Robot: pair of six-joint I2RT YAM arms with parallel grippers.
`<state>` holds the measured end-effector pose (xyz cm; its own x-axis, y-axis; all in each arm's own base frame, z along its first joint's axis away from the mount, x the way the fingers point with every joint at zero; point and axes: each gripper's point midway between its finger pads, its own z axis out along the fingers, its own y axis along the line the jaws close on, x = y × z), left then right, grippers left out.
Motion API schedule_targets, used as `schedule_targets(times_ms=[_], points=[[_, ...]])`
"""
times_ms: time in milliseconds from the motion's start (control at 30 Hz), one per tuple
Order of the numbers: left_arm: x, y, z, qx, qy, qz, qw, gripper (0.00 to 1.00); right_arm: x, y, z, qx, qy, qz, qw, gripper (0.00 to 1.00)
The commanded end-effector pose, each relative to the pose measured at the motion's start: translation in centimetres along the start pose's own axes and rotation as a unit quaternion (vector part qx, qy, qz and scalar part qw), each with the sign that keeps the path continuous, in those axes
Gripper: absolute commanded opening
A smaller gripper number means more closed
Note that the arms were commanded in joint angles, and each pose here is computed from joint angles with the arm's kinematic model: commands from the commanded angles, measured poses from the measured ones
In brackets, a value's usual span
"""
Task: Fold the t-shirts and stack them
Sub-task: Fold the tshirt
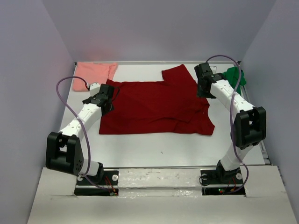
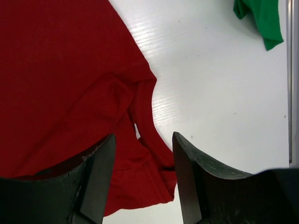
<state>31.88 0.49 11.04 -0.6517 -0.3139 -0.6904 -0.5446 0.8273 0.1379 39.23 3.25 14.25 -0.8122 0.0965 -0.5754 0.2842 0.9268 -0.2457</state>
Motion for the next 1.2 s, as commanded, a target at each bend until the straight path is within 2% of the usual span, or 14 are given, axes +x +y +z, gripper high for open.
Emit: schedule_targets(times_ms=[0, 200, 233, 367, 467, 567, 600, 733, 833, 867, 900, 967, 1067, 1167], points=[[-3.6, 0.7, -3.0, 0.012, -0.051, -0.034, 0.998, 0.87, -4.5, -0.8, -1.9, 0.004, -0.060, 0.021, 0.998, 0.58], [-2.5, 0.8, -6.2, 0.065, -0.054, -0.048, 0.995, 0.87, -1.3, 0.5, -6.4, -0.123, -0.053, 0.072, 0.988, 0.57], [-1.6, 0.2, -6.8, 0.088, -0.043, -0.040, 0.994, 0.87, 1.1, 0.4, -6.0, -0.128, -0.034, 0.080, 0.988, 0.59], [-1.1, 0.2, -8.3, 0.127, -0.053, -0.045, 0.990, 0.87, 2.3, -0.4, -11.1, -0.215, -0.111, 0.115, 0.963, 0.71], [-1.1, -0.3, -8.9, 0.155, -0.052, -0.050, 0.985, 0.86, 3.0, 0.9, -12.8, -0.286, -0.129, 0.085, 0.946, 0.70], [-1.6, -2.0, -10.1, 0.213, -0.060, -0.051, 0.974, 0.78, 4.8, 2.8, -12.8, -0.329, -0.085, 0.078, 0.937, 0.01], [-1.9, -2.9, -10.7, 0.239, -0.059, -0.051, 0.968, 0.68, 5.6, 3.0, -12.2, -0.325, -0.062, 0.076, 0.940, 0.00], [-2.2, -4.4, -11.1, 0.260, -0.052, -0.040, 0.963, 0.25, 6.8, 4.1, -10.4, -0.328, -0.034, 0.071, 0.941, 0.00], [-1.6, -5.0, -10.6, 0.265, -0.042, -0.029, 0.963, 0.08, 7.0, 4.8, -9.9, -0.334, -0.021, 0.053, 0.941, 0.00], [-1.3, -5.0, -10.4, 0.265, -0.038, -0.027, 0.963, 0.08, 7.3, 5.2, -9.4, -0.334, -0.010, 0.046, 0.942, 0.09], [-1.2, -5.1, -10.2, 0.263, -0.037, -0.024, 0.964, 0.16, 7.5, 5.6, -9.3, -0.343, -0.003, 0.040, 0.939, 0.30], [-1.2, -5.1, -10.1, 0.260, -0.037, -0.023, 0.965, 0.23, 8.1, 6.2, -8.7, -0.346, 0.015, 0.036, 0.937, 0.39], [-1.6, -4.9, -10.4, 0.259, -0.044, -0.028, 0.964, 0.36, 8.7, 6.9, -8.2, -0.360, 0.025, 0.034, 0.932, 0.41], [-2.4, -5.0, -10.7, 0.259, -0.052, -0.030, 0.964, 0.38, 9.8, 7.7, -7.2, -0.363, 0.050, 0.037, 0.930, 0.44]])
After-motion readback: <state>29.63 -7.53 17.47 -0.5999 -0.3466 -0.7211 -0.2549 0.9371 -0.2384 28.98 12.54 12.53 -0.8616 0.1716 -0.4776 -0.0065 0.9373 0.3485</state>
